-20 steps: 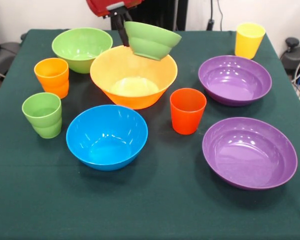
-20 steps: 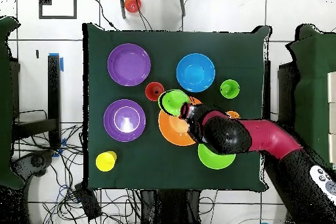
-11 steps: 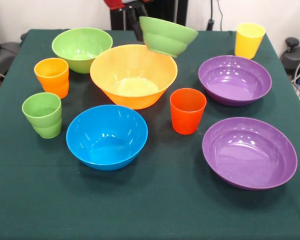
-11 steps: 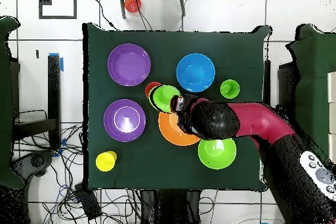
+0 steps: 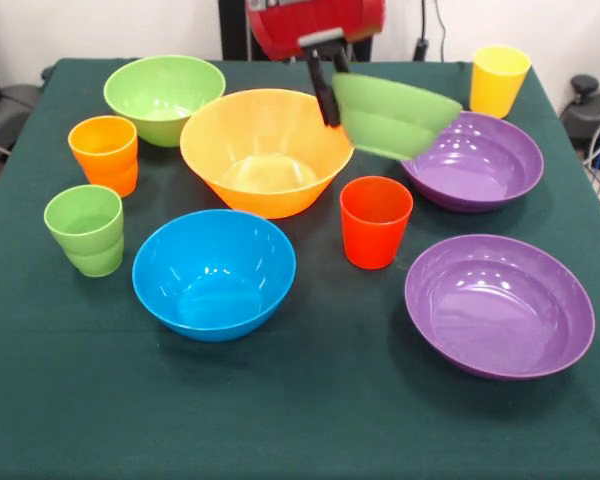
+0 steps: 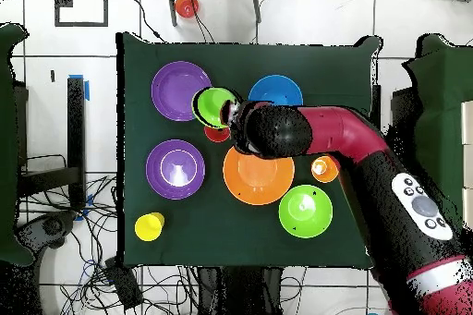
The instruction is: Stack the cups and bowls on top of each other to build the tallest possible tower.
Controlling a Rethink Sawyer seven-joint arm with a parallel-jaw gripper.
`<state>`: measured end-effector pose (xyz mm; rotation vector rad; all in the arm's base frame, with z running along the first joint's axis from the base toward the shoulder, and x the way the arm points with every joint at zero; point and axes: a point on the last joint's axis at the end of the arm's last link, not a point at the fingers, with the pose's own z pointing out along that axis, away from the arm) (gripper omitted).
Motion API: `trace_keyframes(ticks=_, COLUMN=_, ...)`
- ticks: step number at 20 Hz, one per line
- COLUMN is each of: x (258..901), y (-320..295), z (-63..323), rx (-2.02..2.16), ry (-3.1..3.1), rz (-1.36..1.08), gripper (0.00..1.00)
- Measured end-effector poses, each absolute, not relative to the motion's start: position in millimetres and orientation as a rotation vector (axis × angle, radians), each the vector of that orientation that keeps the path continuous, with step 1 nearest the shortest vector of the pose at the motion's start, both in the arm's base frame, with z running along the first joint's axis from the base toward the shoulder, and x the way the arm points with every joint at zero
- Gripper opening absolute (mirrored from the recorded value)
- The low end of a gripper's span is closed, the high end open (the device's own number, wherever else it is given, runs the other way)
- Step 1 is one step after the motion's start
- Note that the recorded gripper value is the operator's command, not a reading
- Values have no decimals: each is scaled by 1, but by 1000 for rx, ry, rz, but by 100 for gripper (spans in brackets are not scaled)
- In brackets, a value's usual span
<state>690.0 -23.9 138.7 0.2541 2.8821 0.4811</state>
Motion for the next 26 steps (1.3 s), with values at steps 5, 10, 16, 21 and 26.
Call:
trace_keyframes(ticks=5, x=714, y=-32, z=125, rx=308, ry=2852, rz=507, gripper=0)
trace_keyframes(ticks=10, x=734, y=-47, z=103, rx=385, ry=2827, rz=539, gripper=0)
trace_keyframes(ticks=16, x=743, y=-63, z=80, rx=448, ry=2820, rz=546, gripper=0)
trace_keyframes(ticks=21, x=745, y=-71, z=65, rx=466, ry=2829, rz=524, gripper=0)
trace_keyframes(ticks=26, x=740, y=-75, z=54, rx=448, ry=2875, rz=463, gripper=0)
